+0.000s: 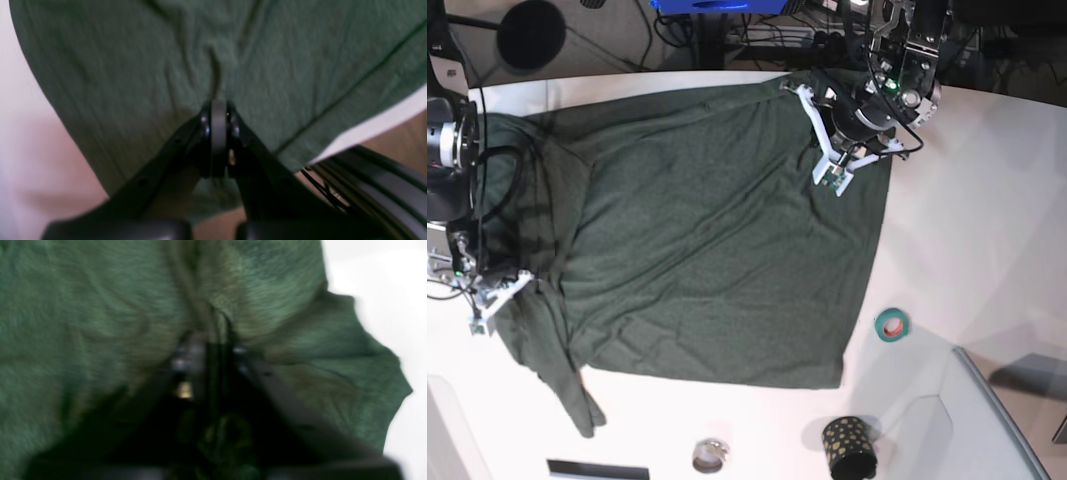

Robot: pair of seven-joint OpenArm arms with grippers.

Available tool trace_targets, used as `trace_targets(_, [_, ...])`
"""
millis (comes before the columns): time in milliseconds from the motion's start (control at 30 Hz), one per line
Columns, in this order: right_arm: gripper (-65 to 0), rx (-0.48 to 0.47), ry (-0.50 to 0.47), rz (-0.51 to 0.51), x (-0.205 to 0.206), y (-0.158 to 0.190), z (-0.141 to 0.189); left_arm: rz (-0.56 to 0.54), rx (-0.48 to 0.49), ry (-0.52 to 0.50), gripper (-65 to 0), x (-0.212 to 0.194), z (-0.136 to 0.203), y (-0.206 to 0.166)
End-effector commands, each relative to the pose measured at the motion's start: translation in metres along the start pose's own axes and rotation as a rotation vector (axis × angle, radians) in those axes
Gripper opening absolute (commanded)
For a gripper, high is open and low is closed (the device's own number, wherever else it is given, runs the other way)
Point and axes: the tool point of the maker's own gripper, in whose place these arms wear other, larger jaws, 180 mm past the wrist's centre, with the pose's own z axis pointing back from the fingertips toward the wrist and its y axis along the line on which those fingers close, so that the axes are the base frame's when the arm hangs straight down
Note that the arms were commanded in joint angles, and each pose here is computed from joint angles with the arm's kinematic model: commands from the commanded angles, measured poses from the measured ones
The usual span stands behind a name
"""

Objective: Layout the t-shirt on the table in an organized manner, then fold the t-shirt properly

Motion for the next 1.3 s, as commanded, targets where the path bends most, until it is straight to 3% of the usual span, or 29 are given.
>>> trace_targets(0, [-62.6,-0.009,0.024,0.012,0.003,-0.004,0.002,-0.007,0.001,-0.034,-65.0,0.010,0.003,0.000])
trace_targets(133, [-63.3,-0.012,-0.013,0.035,0.005,-0.005,0.005,-0.030,-0.023,-0.009,-65.0,0.003,-0.002,-0.011])
trace_targets(267, [-63.5,-0.020,-0.058,0.133,0.015,0.002,0.025,-0.021,-0.034,0.037,-65.0,-0.010,-0.012,-0.013])
trace_targets(500, [-63.5,-0.017,-0.182,0.328,0.043,0.045,0.095,0.005,-0.030,0.105,-65.0,-0.023,-0.035,-0.002])
trace_targets(800, [-63.5,0.046,-0.114,0.360,-0.006,0.100,0.138,0.042,-0.044,0.151,-65.0,-0.021,-0.060,0.001])
trace_targets(1033, [-61.7,0.134,0.061,0.412,-0.070,0.135,0.130,0.040,-0.041,0.130,-65.0,-0.010,-0.059,0.002])
trace_targets(1067, [-58.8,0.136,0.093,0.420,-0.077,0.136,0.129,0.038,-0.037,0.124,-65.0,-0.009,-0.057,0.004])
trace_targets(1167, [-41.6,0.126,0.165,0.437,-0.088,0.135,0.132,0.034,-0.023,0.096,-65.0,-0.001,-0.051,0.009])
trace_targets(1233, [-27.9,0.113,0.145,0.443,-0.076,0.134,0.141,0.026,-0.016,0.090,-65.0,-0.002,-0.046,0.011])
trace_targets(1267, [-24.3,0.111,0.103,0.449,-0.065,0.137,0.148,0.022,-0.012,0.079,-65.0,0.001,-0.044,0.012])
